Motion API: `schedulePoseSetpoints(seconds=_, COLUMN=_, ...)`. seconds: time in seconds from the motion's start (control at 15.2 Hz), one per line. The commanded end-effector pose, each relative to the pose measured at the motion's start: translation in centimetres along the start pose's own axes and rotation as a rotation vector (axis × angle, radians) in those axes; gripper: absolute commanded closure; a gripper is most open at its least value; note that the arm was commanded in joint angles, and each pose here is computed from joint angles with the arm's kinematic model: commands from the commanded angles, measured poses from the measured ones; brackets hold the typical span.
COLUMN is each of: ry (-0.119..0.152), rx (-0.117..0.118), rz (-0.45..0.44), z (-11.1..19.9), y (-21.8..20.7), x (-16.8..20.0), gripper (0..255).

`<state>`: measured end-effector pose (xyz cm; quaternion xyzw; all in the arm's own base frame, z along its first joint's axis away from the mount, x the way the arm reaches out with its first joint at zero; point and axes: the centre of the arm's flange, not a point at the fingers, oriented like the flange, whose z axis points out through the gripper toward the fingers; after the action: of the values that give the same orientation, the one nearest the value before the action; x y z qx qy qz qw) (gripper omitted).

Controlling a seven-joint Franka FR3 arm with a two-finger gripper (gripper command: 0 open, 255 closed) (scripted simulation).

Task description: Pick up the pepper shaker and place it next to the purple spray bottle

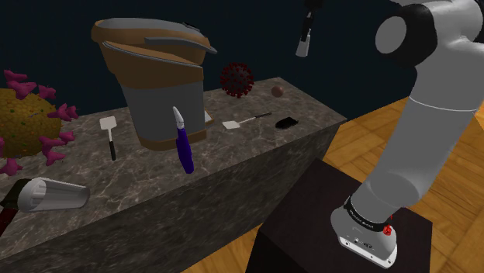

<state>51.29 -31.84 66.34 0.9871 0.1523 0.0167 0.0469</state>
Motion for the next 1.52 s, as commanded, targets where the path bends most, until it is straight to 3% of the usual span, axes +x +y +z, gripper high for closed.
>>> schedulePoseSetpoints(seconds=0.0, ry=-0.001, rx=-0.001, rz=0.001, z=-0.4, y=-2.6, x=0.8, gripper=255)
schedulePoseSetpoints(seconds=1.45, ry=-0.001, rx=-0.001, rz=0.001, z=-2.9, y=-29.9, x=10.5, gripper=255)
